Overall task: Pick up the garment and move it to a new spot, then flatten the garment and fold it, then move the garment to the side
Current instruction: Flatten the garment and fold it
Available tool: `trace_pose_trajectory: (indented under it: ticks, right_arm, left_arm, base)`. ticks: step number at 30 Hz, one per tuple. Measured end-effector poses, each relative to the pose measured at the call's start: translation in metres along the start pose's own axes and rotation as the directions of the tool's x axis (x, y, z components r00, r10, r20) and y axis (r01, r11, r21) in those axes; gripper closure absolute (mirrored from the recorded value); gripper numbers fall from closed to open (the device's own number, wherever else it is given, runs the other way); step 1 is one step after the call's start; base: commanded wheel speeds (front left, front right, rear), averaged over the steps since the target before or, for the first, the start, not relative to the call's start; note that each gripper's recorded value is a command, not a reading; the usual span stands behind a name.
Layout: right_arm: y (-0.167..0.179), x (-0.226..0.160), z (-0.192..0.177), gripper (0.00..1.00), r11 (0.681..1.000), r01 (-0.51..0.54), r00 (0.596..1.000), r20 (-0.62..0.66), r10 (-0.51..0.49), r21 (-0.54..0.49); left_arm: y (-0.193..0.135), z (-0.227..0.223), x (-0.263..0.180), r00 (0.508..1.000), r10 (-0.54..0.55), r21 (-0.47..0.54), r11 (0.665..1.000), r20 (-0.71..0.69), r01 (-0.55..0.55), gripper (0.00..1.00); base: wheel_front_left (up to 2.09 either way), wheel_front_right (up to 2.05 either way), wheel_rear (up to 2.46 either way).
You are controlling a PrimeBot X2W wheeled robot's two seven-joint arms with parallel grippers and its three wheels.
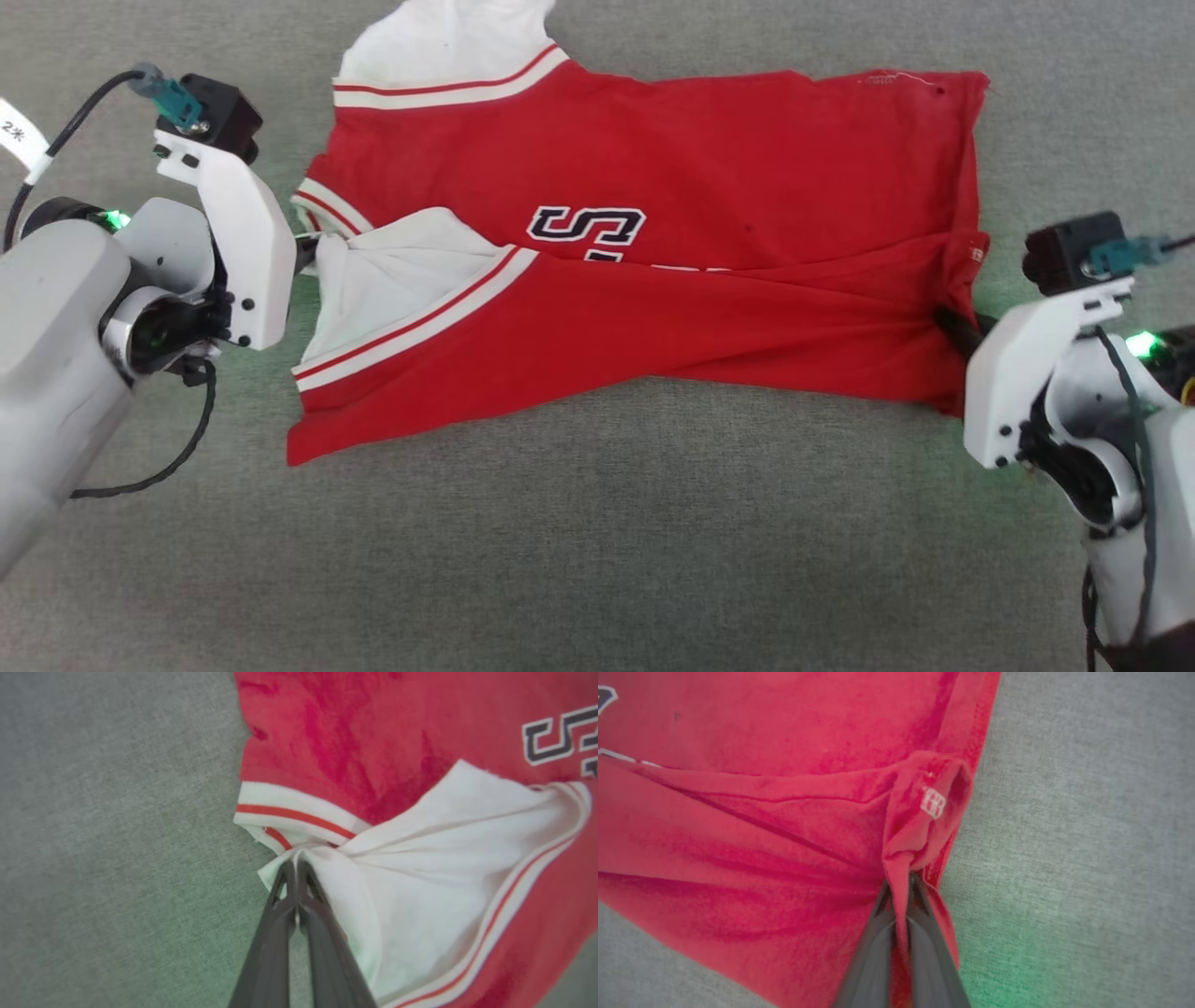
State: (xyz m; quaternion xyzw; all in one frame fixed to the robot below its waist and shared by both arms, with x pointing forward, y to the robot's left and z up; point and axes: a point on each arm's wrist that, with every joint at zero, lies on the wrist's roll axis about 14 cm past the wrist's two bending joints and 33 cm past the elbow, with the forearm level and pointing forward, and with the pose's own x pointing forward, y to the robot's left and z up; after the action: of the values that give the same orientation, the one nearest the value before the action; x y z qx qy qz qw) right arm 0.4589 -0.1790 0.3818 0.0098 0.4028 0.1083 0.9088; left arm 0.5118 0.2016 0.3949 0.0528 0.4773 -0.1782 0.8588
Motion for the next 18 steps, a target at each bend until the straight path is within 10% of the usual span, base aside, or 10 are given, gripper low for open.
trace_pose_trajectory:
  ticks: [3,5,6,8,10,18]
  right_arm:
    - [0.001,0.006,-0.003,1.0,1.0,-0.002,0.999,-0.038,0.002,-0.004]
    - [0.001,0.009,-0.002,0.51,1.0,-0.001,0.999,-0.044,0.001,-0.002]
    - [0.002,0.01,-0.002,0.02,1.0,-0.003,0.999,-0.051,0.003,-0.009]
    - [0.002,0.01,-0.001,0.0,1.0,-0.003,0.998,-0.057,0.002,-0.009]
    - [0.004,0.008,0.002,0.0,1.0,-0.005,0.998,-0.058,0.005,-0.009]
    - [0.002,-0.018,0.028,0.0,1.0,0.01,0.999,0.037,-0.009,-0.008]
  left_arm:
    - [0.002,-0.004,0.011,1.0,-0.002,-0.024,1.0,-0.025,0.002,1.0]
    - [0.003,-0.004,0.015,0.999,-0.002,-0.035,0.999,-0.033,0.0,1.0]
    - [0.005,-0.005,0.017,0.999,0.0,-0.047,0.999,-0.037,-0.001,0.82]
    - [0.006,-0.003,0.018,0.999,0.005,-0.056,0.998,-0.037,-0.007,0.55]
    - [0.007,0.0,0.017,1.0,0.007,-0.073,0.997,-0.028,-0.009,0.06]
    - [0.018,0.011,-0.007,0.999,0.053,-0.079,0.995,0.004,-0.053,0.0]
  base:
    - [0.0,0.0,0.0]
    - [0.0,0.0,0.0]
    - [0.0,0.0,0.0]
    - [0.0,0.0,0.0]
    - [0.0,0.0,0.0]
    - [0.0,0.0,0.0]
